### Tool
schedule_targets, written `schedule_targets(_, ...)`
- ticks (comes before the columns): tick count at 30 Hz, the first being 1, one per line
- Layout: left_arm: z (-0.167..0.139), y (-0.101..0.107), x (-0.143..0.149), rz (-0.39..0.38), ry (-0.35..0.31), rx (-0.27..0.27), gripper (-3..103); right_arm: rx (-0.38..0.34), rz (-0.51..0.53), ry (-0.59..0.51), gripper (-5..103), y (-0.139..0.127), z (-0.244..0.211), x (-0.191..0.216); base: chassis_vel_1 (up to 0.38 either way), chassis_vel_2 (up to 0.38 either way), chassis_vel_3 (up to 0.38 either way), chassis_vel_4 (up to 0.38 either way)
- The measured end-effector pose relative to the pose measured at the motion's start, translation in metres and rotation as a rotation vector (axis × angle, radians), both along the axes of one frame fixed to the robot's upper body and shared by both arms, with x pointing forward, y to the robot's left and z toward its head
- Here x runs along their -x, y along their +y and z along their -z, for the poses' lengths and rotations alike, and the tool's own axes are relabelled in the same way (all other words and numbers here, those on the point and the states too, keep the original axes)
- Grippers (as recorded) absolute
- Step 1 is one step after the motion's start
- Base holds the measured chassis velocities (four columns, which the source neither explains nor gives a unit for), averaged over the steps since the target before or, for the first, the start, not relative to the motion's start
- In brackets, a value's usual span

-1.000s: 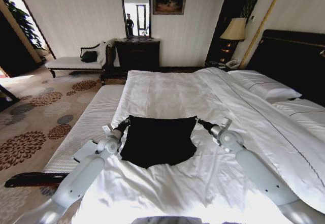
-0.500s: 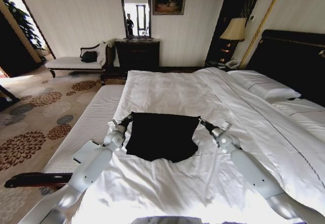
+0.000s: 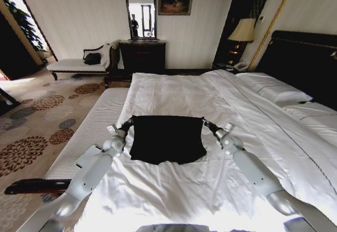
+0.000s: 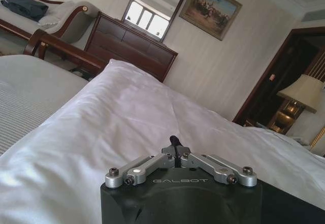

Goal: Fold the clothes on the bed.

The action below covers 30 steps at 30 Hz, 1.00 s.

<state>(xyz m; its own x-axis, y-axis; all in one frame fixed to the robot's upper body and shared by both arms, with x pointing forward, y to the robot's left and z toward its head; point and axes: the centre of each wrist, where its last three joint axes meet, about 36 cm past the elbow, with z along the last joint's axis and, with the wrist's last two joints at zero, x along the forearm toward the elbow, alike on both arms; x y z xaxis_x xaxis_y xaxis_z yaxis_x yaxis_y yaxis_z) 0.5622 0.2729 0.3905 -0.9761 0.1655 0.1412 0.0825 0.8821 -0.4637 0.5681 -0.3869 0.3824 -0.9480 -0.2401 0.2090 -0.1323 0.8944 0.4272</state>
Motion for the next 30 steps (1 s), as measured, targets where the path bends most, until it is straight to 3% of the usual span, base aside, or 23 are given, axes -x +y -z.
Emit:
schedule_targets(9, 0.019, -0.005, -0.015, 0.008, 0.016, -0.008, 0, 0.037, -0.015, 0.004, 0, -0.002, 0.024, -0.014, 0.0, 0.0, 0.0, 0.0)
schedule_targets(30, 0.013, -0.001, -0.023, -0.002, -0.018, -0.001, 0, 0.054, -0.02, -0.028, 0, 0.01, 0.028, -0.036, 0.0, 0.0, 0.0, 0.0)
